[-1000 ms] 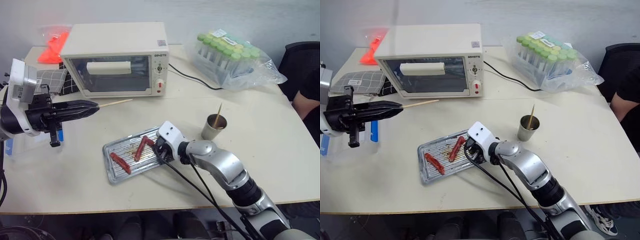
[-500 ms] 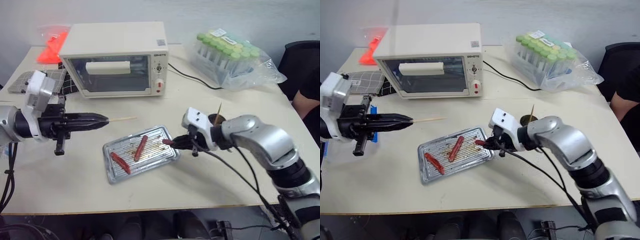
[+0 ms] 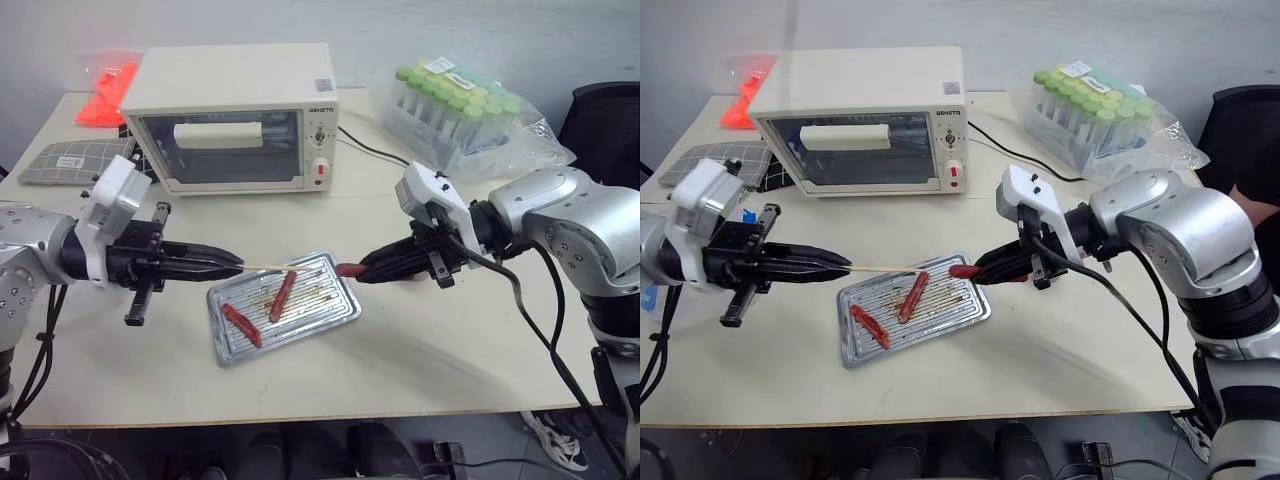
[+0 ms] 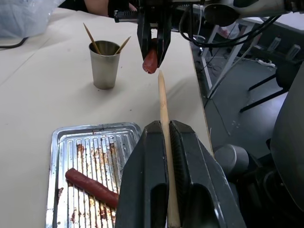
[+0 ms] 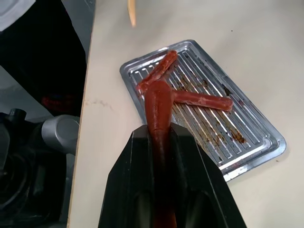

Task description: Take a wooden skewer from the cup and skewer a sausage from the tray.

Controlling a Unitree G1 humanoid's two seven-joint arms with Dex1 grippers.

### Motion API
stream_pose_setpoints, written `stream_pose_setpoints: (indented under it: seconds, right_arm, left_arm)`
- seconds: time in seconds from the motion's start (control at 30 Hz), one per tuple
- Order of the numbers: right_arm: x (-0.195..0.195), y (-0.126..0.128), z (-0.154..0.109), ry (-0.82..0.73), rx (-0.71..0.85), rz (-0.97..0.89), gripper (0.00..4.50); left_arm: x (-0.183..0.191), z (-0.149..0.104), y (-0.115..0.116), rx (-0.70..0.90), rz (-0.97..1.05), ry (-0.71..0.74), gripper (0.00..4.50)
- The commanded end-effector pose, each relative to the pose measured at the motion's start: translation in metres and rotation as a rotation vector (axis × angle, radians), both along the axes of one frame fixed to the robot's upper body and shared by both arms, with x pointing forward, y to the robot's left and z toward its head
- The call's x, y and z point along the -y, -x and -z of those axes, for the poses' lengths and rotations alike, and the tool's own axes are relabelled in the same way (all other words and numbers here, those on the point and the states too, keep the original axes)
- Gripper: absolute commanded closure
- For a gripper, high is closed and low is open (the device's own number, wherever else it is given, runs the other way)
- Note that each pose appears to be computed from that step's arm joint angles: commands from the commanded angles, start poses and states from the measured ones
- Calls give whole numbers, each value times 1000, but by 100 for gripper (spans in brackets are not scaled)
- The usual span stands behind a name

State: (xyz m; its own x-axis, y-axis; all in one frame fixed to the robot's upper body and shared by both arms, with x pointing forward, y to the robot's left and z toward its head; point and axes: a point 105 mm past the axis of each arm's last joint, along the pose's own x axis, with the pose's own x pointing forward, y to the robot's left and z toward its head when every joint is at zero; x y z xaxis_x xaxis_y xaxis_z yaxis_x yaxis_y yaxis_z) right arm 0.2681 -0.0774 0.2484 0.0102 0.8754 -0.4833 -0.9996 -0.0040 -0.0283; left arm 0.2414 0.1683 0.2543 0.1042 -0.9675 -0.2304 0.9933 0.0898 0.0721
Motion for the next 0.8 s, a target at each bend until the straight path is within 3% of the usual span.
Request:
stream_pose_setpoints:
  seconds: [0.03,0.27,0.53,0.8]
  right_arm:
    - [-3,7,-19,-44,17,-19,420]
    - [-8,13,-32,-82,-21,-18,420]
    - [-10,15,-28,-78,-26,-21,420]
    - [-2,14,-23,-66,-36,-1,420]
  left_arm:
    - [7,-7,5,41,35,-2,450]
    - [11,-9,0,53,43,14,450]
    - [21,-14,-2,71,74,27,450]
    - [5,-23,-5,99,41,-5,450]
